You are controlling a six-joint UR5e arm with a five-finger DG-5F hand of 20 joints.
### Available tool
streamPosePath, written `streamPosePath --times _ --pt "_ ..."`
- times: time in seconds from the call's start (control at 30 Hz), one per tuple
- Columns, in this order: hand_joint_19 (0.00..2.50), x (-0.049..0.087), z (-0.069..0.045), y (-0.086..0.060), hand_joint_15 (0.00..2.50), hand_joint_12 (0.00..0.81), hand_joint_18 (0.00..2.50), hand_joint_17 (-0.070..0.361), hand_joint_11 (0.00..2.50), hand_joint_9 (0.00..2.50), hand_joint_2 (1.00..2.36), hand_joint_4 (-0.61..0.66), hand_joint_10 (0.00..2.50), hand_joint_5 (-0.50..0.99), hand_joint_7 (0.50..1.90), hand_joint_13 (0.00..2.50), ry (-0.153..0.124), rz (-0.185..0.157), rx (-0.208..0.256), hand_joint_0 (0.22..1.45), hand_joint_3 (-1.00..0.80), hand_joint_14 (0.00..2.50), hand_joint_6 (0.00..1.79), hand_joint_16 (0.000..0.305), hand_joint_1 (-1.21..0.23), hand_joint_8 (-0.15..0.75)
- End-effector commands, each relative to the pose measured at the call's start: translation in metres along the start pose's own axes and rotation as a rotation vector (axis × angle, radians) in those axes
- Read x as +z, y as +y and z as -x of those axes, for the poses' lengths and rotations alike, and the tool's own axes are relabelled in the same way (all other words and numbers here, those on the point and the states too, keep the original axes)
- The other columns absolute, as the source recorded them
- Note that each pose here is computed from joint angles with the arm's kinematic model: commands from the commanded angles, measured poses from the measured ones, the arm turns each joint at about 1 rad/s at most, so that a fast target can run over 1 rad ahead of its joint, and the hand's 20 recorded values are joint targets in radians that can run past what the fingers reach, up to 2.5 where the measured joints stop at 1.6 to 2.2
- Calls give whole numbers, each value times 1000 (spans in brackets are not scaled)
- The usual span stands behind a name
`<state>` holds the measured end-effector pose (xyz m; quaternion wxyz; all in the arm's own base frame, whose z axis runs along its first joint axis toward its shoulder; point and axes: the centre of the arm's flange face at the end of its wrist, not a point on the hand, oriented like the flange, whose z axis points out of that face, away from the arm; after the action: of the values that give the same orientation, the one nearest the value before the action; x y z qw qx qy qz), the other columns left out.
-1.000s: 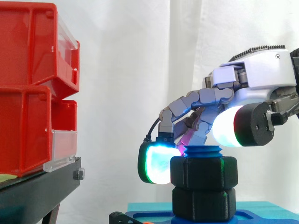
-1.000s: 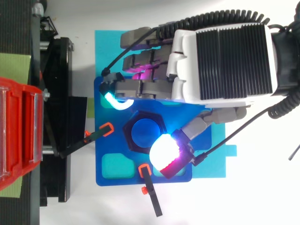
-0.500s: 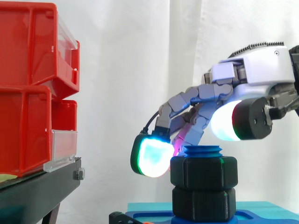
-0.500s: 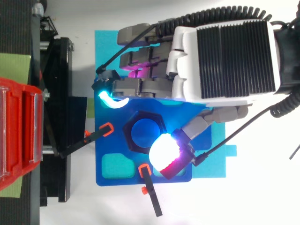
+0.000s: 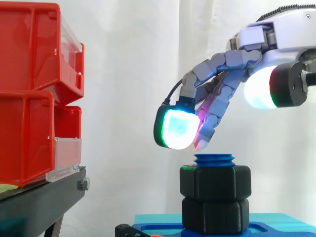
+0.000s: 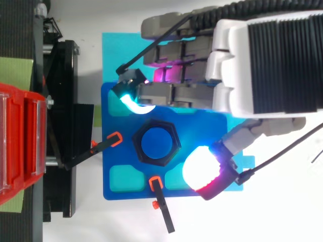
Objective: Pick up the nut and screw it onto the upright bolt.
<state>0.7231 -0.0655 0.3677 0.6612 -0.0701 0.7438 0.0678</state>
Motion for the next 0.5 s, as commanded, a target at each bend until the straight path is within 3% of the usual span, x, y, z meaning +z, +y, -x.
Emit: streamPosePath --times 0.0,0.03,0.1,0.17,0.23,0.27,0.3,0.33,0.37,0.47 --pt "0 -16 13 -1 0 209 408 55 0 887 1000 171 0 -106 747 743 21 -40 -14 473 -500 0 502 25 -267 220" --pt "0 -16 13 -1 0 210 410 55 0 887 1000 172 0 -105 745 746 21 -40 -14 474 -500 0 502 25 -268 224" --pt "0 -44 12 -2 0 209 413 55 0 887 1000 169 0 -104 749 750 30 -95 -15 474 -500 0 502 25 -268 221" --pt "0 -48 12 -1 0 209 419 56 0 893 1000 170 0 -103 752 754 20 -105 -16 474 -500 0 502 25 -270 226" --pt "0 -65 14 4 0 211 418 56 0 893 1000 177 0 -104 755 754 -48 -144 -18 474 -500 0 502 25 -270 227" --pt "0 -65 14 4 0 210 419 56 0 892 1000 173 0 -103 751 753 -48 -144 -18 474 -500 0 502 25 -271 226" --pt "0 -71 15 5 0 211 419 56 0 892 1000 175 0 -103 755 754 -82 -166 -18 474 -500 0 502 25 -272 226" --pt "0 -75 14 5 0 212 419 56 0 892 1000 175 0 -104 756 753 -89 -175 -16 474 -500 0 502 25 -273 226" --pt "0 -75 11 6 0 212 419 56 0 892 1000 172 0 -104 756 753 -114 -198 -9 474 -500 0 503 25 -274 226" --pt "0 -74 11 9 0 213 417 57 0 888 1000 171 0 -104 754 750 -120 -203 -2 473 -500 0 502 25 -277 225"
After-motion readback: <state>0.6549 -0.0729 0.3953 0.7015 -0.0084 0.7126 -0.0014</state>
